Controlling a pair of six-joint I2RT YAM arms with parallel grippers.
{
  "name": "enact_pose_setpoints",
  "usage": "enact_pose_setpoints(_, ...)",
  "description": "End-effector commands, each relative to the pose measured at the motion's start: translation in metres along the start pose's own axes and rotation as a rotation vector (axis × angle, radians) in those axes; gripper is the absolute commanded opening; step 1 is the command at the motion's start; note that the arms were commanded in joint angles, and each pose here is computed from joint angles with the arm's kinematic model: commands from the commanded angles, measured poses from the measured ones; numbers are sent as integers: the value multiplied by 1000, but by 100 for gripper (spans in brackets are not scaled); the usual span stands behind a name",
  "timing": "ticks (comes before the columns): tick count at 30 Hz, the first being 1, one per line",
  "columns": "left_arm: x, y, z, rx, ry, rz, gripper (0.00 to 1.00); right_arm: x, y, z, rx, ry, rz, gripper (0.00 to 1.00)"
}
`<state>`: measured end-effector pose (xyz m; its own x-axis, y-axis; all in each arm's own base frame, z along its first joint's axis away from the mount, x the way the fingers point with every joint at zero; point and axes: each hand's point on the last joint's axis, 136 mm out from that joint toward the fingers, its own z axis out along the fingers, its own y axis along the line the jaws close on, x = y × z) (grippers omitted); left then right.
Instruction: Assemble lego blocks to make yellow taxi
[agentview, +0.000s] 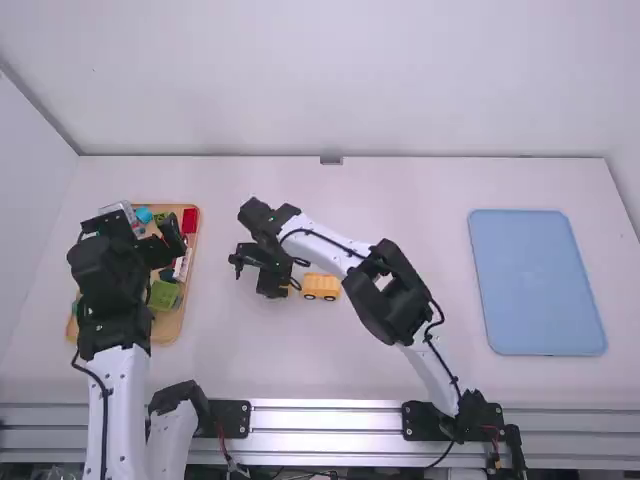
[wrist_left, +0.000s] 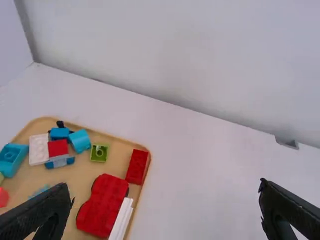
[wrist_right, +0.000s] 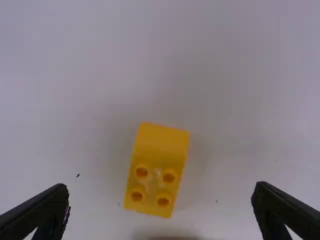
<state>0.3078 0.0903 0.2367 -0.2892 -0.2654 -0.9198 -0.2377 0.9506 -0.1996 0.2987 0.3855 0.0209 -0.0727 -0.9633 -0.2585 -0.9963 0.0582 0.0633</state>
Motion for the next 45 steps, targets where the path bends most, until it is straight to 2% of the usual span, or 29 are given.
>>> enact_pose_setpoints(1, 0, -1, 8, 12, 23, -6, 99, -28, -14, -66, 33, -186, 22, 89)
enact_pose_setpoints(2, 0, -3, 14, 31, 42, 10, 99, -28, -24, -85, 79, -222, 34, 89)
enact_pose_setpoints(3, 0, -7, 16, 57, 52, 26, 99, -26, -29, -95, 106, -235, 41, 98)
enact_pose_setpoints(7, 4, -39, 31, 275, 120, 119, 99, -13, -59, -142, 296, -310, 162, 98)
enact_pose_setpoints(12, 21, -77, 32, 586, 160, 384, 99, 16, -65, -170, 378, -422, 225, 98)
enact_pose_setpoints(14, 35, -92, 28, 762, 163, 502, 99, 41, -64, -180, 411, -494, 260, 98)
enact_pose_setpoints(21, 69, -110, 30, 1014, 122, 674, 99, 83, -48, -189, 388, -680, 263, 98)
enact_pose_setpoints(26, 107, -116, 54, 1084, 189, 646, 99, 105, -43, -183, 327, -776, 267, 98)
enact_pose_setpoints(32, 156, -127, 56, 1240, 185, 740, 99, 118, -42, -180, 289, -811, 285, 98)
enact_pose_setpoints(40, 221, -136, 27, 1491, 134, 971, 99, 125, -43, -176, 280, -797, 309, 98)
enact_pose_setpoints(45, 258, -144, 29, 1561, 211, 1027, 100, 120, -45, -166, 269, -794, 293, 98)
